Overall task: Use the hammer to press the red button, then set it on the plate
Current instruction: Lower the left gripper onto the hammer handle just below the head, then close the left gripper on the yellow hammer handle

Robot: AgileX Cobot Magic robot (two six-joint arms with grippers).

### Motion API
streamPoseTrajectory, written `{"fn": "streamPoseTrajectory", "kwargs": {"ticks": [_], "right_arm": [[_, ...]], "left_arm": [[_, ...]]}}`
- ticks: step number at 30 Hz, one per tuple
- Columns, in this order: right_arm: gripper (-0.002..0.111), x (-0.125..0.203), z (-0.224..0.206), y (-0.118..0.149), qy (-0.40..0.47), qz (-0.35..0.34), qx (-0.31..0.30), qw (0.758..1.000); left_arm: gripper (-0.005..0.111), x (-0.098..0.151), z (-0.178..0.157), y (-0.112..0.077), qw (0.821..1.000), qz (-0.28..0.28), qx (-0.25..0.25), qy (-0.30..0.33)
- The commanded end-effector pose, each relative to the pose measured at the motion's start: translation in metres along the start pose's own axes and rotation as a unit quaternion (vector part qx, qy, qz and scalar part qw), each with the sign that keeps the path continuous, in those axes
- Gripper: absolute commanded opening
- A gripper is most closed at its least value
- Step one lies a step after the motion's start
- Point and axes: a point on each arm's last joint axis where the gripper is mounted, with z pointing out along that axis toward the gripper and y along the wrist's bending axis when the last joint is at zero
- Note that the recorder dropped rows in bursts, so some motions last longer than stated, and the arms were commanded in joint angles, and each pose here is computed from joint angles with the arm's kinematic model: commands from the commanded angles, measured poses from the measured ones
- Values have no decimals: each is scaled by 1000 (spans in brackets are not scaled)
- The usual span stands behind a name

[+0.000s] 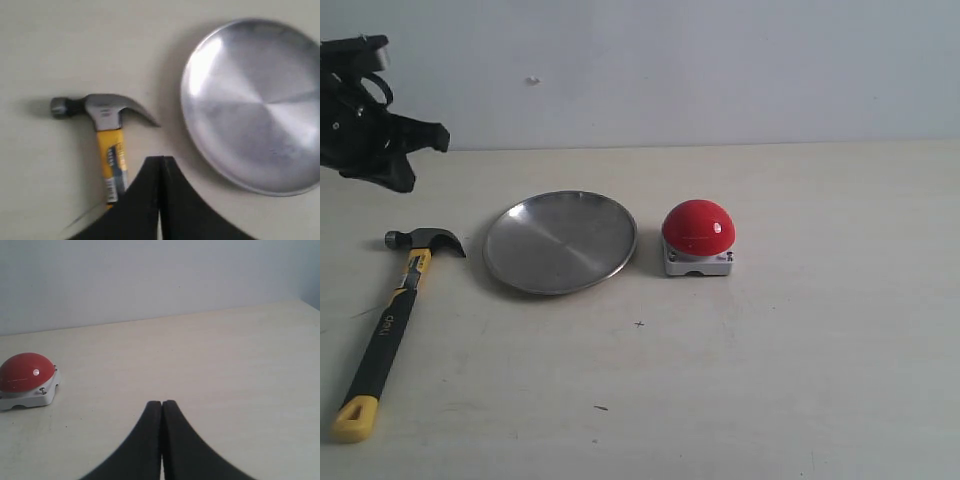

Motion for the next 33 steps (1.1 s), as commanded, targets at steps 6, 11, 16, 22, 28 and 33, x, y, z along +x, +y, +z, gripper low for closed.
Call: {"fn": "streamPoseTrajectory", "kwargs": {"ticks": [6, 11, 16, 22, 28, 33], "right_arm": [[0, 1, 0, 0, -3, -2, 3, 1000], [0, 1, 0, 0, -3, -2, 3, 1000], [0, 1, 0, 0, -3, -2, 3, 1000], [0, 1, 0, 0, -3, -2, 3, 1000], [0, 1, 0, 0, -3, -2, 3, 1000], [0, 1, 0, 0, -3, -2, 3, 1000]], "left_arm": [[46, -7, 49, 13, 994, 4, -51, 99], [54, -1, 70, 15, 991, 4, -52, 123], [53, 4, 87, 18, 990, -9, -55, 133], [53, 8, 102, 20, 988, -16, -55, 143], [53, 16, 121, 22, 985, -17, -56, 161], [53, 15, 127, 23, 987, -16, -55, 148]]}}
